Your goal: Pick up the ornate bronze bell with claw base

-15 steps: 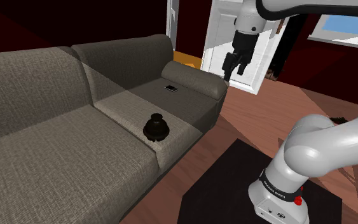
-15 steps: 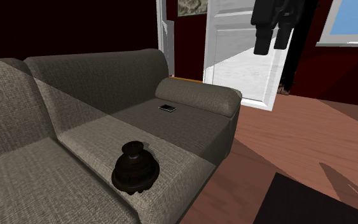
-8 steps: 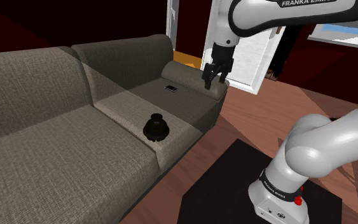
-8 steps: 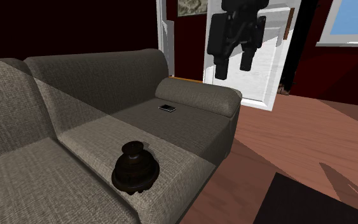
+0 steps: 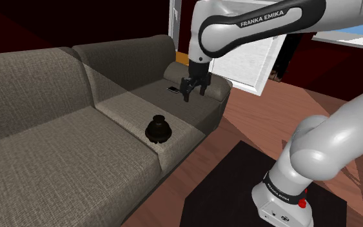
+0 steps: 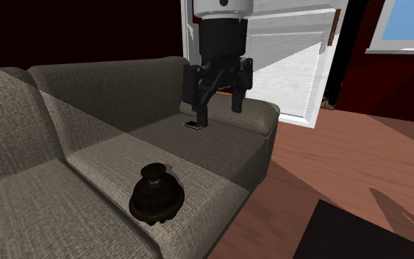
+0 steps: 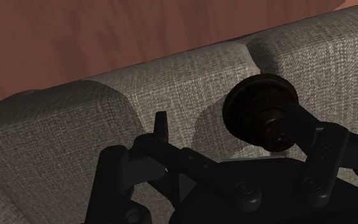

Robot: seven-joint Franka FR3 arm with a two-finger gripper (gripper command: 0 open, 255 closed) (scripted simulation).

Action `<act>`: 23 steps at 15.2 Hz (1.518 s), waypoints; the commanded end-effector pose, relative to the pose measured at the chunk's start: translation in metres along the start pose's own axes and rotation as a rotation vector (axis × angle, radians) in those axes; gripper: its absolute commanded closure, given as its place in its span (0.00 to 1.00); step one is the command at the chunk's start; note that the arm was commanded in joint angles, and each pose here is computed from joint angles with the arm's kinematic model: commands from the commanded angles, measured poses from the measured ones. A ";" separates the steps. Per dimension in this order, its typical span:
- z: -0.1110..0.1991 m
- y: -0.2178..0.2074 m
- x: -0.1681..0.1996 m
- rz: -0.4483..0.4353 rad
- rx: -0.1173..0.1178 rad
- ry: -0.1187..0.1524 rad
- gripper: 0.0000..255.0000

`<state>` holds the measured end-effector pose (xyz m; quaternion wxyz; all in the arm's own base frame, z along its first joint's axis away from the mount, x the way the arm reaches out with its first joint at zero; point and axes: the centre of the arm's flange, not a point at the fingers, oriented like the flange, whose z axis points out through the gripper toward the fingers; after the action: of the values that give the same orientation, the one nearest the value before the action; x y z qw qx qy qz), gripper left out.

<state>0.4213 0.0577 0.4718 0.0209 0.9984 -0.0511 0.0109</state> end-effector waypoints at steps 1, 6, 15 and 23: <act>0.016 -0.016 0.016 0.002 0.004 -0.002 0.00; 0.053 -0.055 0.053 0.007 0.014 -0.009 0.00; 0.110 -0.105 0.101 0.012 0.025 -0.017 0.00; 0.140 -0.106 0.100 0.012 0.025 -0.017 1.00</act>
<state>0.5339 0.1467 0.3311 0.0077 0.9983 -0.0572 0.0031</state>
